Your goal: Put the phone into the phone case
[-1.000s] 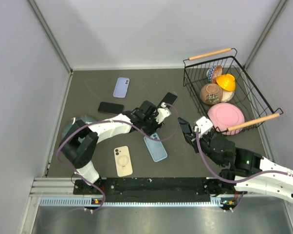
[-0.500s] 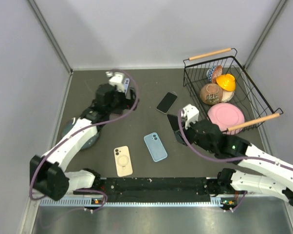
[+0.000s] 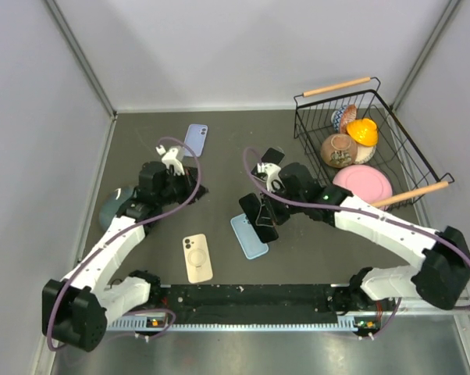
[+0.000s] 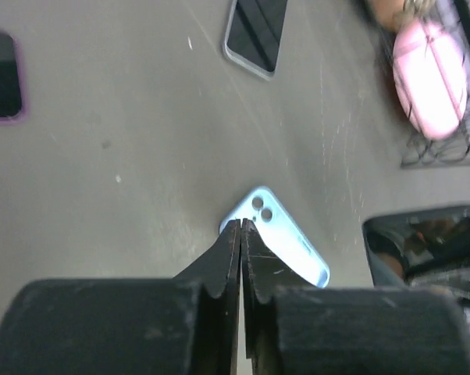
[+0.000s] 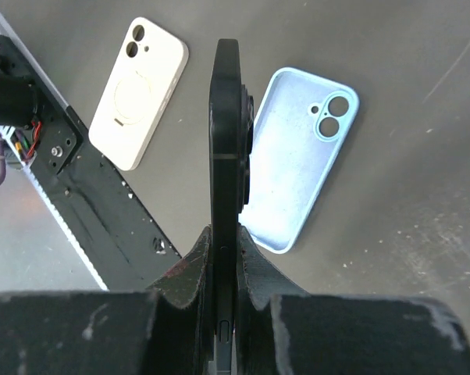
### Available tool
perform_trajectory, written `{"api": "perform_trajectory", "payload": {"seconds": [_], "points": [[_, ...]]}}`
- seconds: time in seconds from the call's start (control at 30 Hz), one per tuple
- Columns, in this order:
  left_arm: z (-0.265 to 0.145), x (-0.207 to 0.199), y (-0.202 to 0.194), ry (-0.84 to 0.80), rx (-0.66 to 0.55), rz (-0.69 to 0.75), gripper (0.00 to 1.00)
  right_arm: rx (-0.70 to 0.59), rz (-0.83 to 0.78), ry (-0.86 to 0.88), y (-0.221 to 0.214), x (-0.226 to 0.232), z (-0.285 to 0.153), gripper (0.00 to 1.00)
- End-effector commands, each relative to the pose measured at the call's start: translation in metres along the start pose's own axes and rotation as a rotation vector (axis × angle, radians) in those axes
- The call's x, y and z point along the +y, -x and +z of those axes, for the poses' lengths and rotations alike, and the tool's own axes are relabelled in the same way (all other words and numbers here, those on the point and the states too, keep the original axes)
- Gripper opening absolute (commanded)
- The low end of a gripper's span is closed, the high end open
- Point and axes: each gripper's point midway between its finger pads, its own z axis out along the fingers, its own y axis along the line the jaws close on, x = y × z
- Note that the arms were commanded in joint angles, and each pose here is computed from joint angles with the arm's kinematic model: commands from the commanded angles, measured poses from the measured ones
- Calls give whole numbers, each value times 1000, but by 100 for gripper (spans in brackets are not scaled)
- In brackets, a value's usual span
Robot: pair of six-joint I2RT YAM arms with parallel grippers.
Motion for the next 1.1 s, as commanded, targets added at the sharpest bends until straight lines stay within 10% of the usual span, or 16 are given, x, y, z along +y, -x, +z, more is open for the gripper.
{"api": "perform_trajectory", "payload": {"seconds": [0.0, 1.07], "points": [[6, -8, -49, -117, 172, -63, 0, -34, 42, 154, 30, 20, 8, 0], [49, -4, -182, -57, 477, -164, 0, 240, 351, 208, -48, -37, 103, 2]]}}
